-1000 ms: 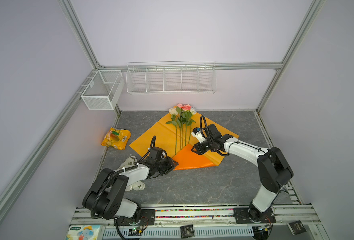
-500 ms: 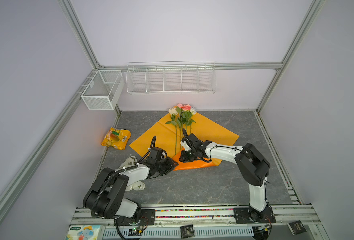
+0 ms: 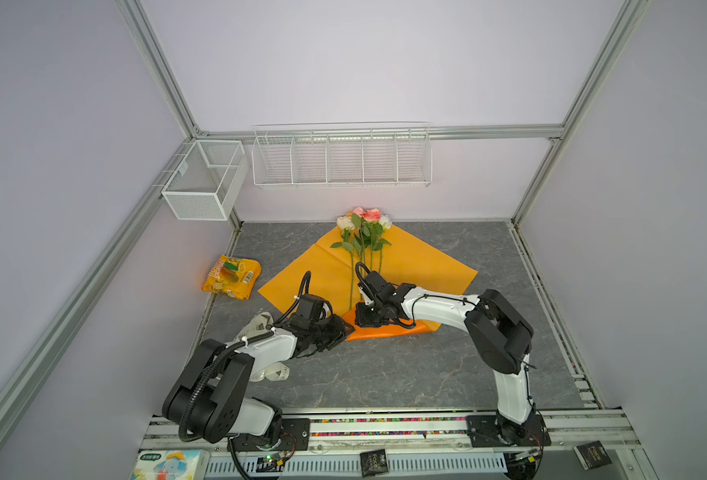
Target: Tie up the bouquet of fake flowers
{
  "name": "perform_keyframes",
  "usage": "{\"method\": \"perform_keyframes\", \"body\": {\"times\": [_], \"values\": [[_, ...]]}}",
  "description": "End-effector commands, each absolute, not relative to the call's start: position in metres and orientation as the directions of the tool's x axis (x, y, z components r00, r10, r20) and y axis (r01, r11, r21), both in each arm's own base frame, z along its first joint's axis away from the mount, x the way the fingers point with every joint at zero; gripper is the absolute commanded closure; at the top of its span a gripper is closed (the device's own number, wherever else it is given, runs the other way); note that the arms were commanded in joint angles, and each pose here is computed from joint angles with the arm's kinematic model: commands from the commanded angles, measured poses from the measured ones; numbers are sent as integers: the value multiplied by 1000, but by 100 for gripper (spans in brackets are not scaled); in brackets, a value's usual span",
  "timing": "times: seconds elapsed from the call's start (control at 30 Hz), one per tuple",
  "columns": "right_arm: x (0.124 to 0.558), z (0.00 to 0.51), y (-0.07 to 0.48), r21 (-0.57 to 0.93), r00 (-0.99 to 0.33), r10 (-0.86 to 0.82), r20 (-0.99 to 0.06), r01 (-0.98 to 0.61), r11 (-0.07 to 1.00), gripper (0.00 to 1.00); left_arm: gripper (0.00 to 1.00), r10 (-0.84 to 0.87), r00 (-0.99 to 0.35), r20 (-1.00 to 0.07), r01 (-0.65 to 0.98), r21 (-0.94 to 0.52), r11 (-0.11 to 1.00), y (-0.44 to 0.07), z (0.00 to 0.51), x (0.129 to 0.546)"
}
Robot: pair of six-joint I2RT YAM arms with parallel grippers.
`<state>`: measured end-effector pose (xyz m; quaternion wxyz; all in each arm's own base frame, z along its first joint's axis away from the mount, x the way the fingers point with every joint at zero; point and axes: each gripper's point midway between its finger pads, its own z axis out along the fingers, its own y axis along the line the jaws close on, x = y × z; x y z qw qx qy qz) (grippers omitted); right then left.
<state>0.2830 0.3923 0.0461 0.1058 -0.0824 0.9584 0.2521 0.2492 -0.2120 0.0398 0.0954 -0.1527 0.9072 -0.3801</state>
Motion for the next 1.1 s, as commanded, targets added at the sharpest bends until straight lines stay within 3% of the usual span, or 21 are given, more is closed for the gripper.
{"method": "perform_keyframes", "body": {"times": [0.0, 0.27, 0.37, 0.43, 0.57, 0.73, 1.07], "values": [[280, 47, 382, 447, -971, -57, -231, -158, 881, 77, 58, -350, -932, -92, -177, -728, 662, -213, 49, 258], [271, 4, 365, 378, -986, -4, -165, -67, 923, 84, 56, -391, -905, -166, -160, -720, 675, -196, 73, 260], [272, 1, 364, 363, -986, -17, -163, -76, 929, 84, 50, -456, -867, -203, -199, -698, 688, -169, 85, 263], [270, -3, 363, 354, -988, -19, -154, -73, 932, 84, 37, -488, -834, -257, -212, -667, 714, -150, 90, 266], [270, -5, 357, 326, -987, -32, -159, -83, 942, 84, 29, -576, -775, -259, -311, -637, 705, -103, 90, 272], [268, -7, 349, 305, -987, -51, -155, -97, 947, 84, 28, -627, -756, -186, -386, -647, 658, -71, 71, 282], [267, -8, 351, 305, -986, -68, -154, -112, 946, 84, 31, -579, -788, -209, -429, -488, 760, -34, 57, 339]]}}
